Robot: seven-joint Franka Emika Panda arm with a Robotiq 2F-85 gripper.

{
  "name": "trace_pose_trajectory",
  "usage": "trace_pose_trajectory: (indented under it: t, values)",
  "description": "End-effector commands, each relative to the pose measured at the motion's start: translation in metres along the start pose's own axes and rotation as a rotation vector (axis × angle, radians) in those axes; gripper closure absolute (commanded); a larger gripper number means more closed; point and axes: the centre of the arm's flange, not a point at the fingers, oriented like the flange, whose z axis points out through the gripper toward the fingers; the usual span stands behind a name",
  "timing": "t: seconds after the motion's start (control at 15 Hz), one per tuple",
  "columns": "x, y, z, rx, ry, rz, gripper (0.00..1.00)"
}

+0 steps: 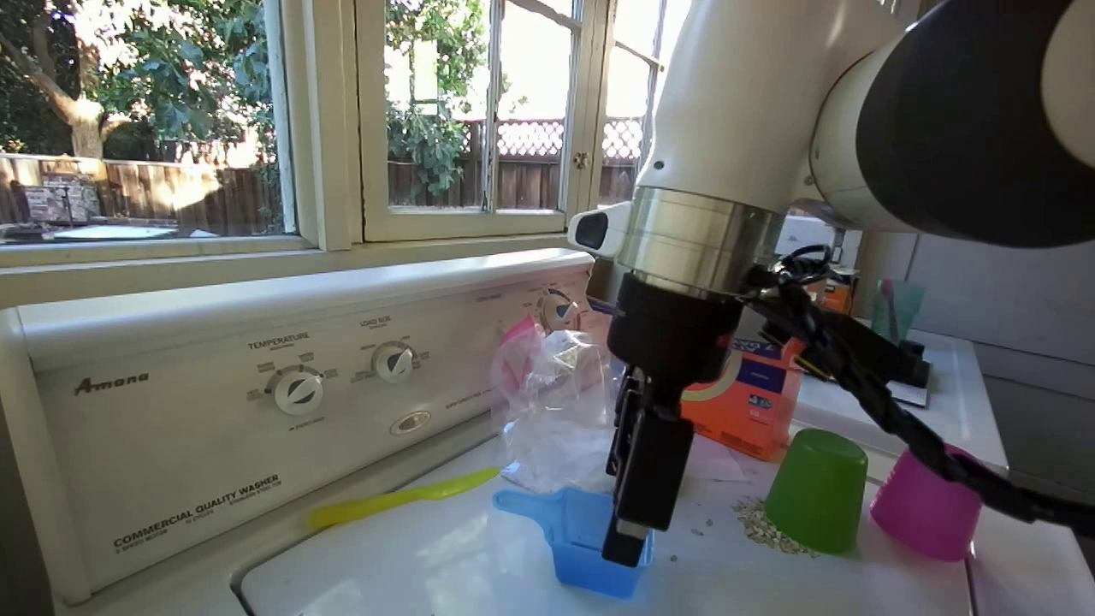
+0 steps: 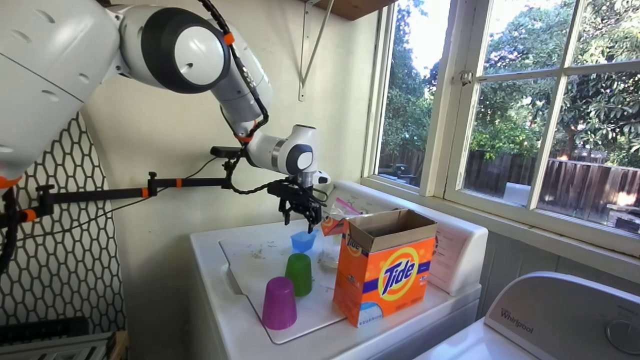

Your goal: Move the box of Tide to the left machine then put the blue measuring cup in the box.

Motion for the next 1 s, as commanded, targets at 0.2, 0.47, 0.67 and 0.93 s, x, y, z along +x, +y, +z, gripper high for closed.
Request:
trace_pose_trajectory:
  t: [0.2, 0.47, 0.67, 0.93]
  values:
    - [0.008, -0.004, 0.020, -0.060, -0.064, 0.016, 0.00]
    - [0.008, -0.002, 0.026, -0.068, -0.080, 0.035, 0.26]
    - [0.007, -0.001, 0.031, -0.069, -0.089, 0.044, 0.36]
    - [0.009, 0.000, 0.028, -0.057, -0.096, 0.061, 0.62]
